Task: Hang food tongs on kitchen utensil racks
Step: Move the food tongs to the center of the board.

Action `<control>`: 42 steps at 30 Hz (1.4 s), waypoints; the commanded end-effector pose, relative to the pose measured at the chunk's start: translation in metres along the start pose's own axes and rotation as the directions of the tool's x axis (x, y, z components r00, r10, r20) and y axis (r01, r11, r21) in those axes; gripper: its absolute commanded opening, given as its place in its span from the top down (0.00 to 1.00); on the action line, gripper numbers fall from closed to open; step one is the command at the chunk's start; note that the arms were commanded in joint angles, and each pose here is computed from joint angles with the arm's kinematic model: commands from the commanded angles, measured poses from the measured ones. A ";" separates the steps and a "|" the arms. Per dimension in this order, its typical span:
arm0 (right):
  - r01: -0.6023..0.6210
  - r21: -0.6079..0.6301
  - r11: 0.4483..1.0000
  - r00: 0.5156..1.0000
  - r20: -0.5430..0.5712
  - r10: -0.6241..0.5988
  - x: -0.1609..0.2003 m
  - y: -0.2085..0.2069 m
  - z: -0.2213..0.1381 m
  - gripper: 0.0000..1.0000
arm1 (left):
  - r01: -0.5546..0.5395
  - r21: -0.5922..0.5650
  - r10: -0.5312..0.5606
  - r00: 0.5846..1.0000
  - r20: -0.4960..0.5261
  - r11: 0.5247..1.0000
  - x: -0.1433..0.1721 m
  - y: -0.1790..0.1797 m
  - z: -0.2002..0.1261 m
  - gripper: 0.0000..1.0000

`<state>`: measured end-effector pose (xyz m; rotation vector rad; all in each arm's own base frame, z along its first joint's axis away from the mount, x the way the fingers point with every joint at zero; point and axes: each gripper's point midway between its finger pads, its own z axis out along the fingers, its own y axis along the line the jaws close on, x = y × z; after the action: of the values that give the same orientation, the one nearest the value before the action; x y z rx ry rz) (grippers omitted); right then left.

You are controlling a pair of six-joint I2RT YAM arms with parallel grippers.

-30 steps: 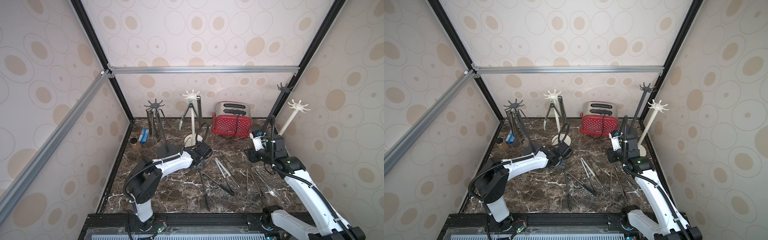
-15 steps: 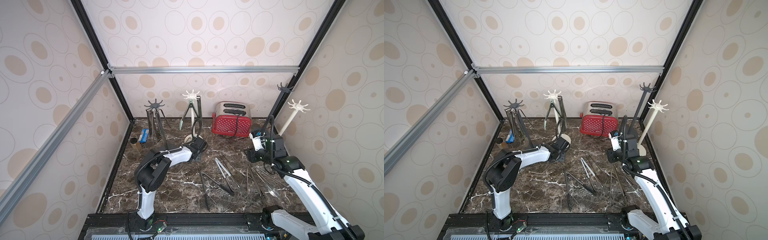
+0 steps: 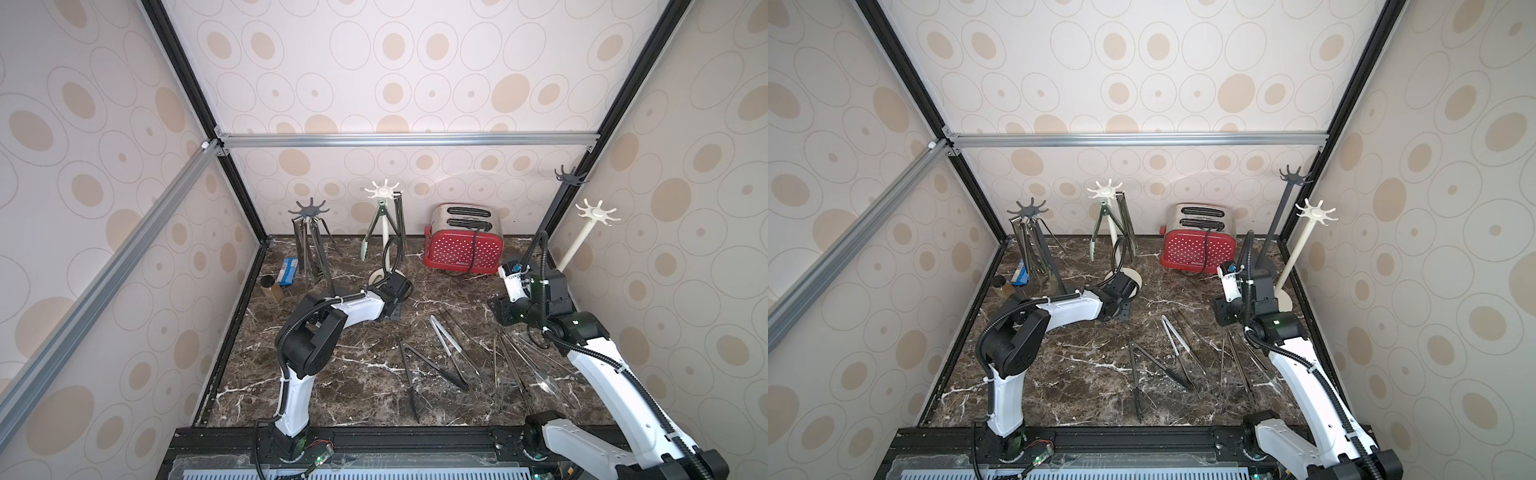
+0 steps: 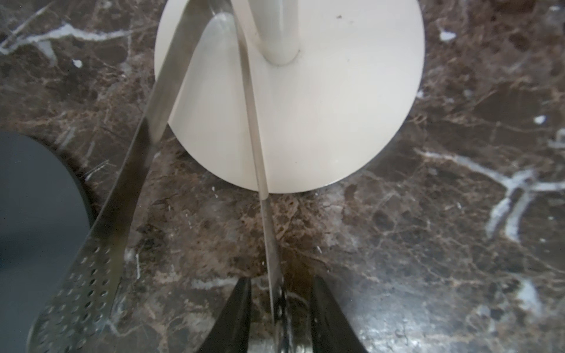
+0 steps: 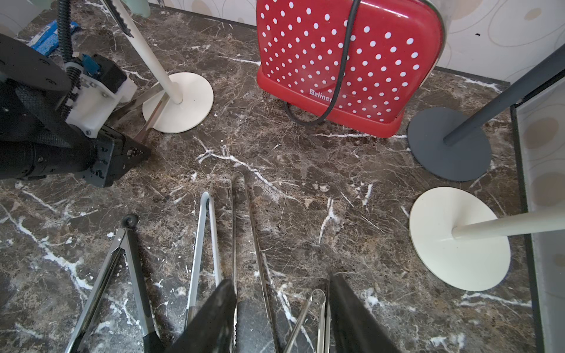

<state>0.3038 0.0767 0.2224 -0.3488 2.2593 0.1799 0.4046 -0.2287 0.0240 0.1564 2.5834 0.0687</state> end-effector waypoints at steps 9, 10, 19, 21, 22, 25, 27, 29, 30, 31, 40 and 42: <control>0.000 0.003 1.000 1.000 0.004 0.000 0.002 -0.001 -0.006 0.47 | 0.017 -0.010 -0.017 1.000 0.009 1.000 0.002 0.008 -0.008 0.93; 0.000 0.003 1.000 1.000 0.005 0.000 0.002 -0.001 -0.006 0.47 | 0.019 -0.011 -0.019 1.000 0.008 1.000 0.003 0.009 -0.010 0.94; 0.003 -0.002 1.000 1.000 0.022 -0.002 -0.001 0.000 -0.011 0.47 | 0.056 0.006 -0.056 0.998 -0.010 0.998 0.022 0.019 -0.030 0.98; 0.003 -0.005 1.000 1.000 0.026 -0.003 -0.001 0.001 -0.012 0.47 | 0.058 0.020 -0.057 0.998 -0.016 0.998 0.029 0.018 -0.036 0.98; 0.004 -0.007 1.000 1.000 0.027 -0.004 -0.001 0.001 -0.013 0.47 | 0.055 0.026 -0.055 0.998 -0.023 0.998 0.034 0.017 -0.040 0.98; 0.006 -0.009 1.000 0.999 0.034 -0.005 -0.003 0.002 -0.015 0.47 | 0.030 0.043 -0.029 0.999 -0.036 0.999 0.049 0.010 -0.053 0.98; 0.005 -0.010 1.000 0.999 0.036 -0.005 -0.003 0.002 -0.016 0.47 | 0.010 0.055 -0.008 0.999 -0.049 0.998 0.060 0.005 -0.061 0.98; 0.006 -0.013 1.000 0.999 0.040 -0.006 -0.004 0.003 -0.016 0.47 | -0.007 0.066 0.011 0.997 -0.074 0.998 0.074 0.000 -0.066 0.98; 0.005 -0.013 1.000 0.999 0.039 -0.005 -0.003 0.003 -0.016 0.47 | -0.008 0.070 0.014 0.996 -0.088 0.998 0.082 0.000 -0.068 0.98; 0.007 -0.015 1.000 0.999 0.038 -0.006 -0.003 0.003 -0.016 0.47 | -0.004 0.079 0.013 0.994 -0.105 0.997 0.090 0.000 -0.069 0.98; 0.008 -0.019 1.000 0.999 0.037 -0.008 -0.004 0.003 -0.015 0.47 | 0.048 0.091 -0.032 0.985 -0.170 0.995 0.126 0.014 -0.078 0.91; 0.008 -0.020 1.000 0.999 0.034 -0.007 -0.003 0.003 -0.014 0.47 | 0.040 0.085 -0.024 0.983 -0.180 0.996 0.129 0.015 -0.077 0.89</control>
<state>0.2979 0.0781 0.2353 -0.3530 2.2151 0.2003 0.2648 -0.2058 0.0267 0.1867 2.7312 -0.0661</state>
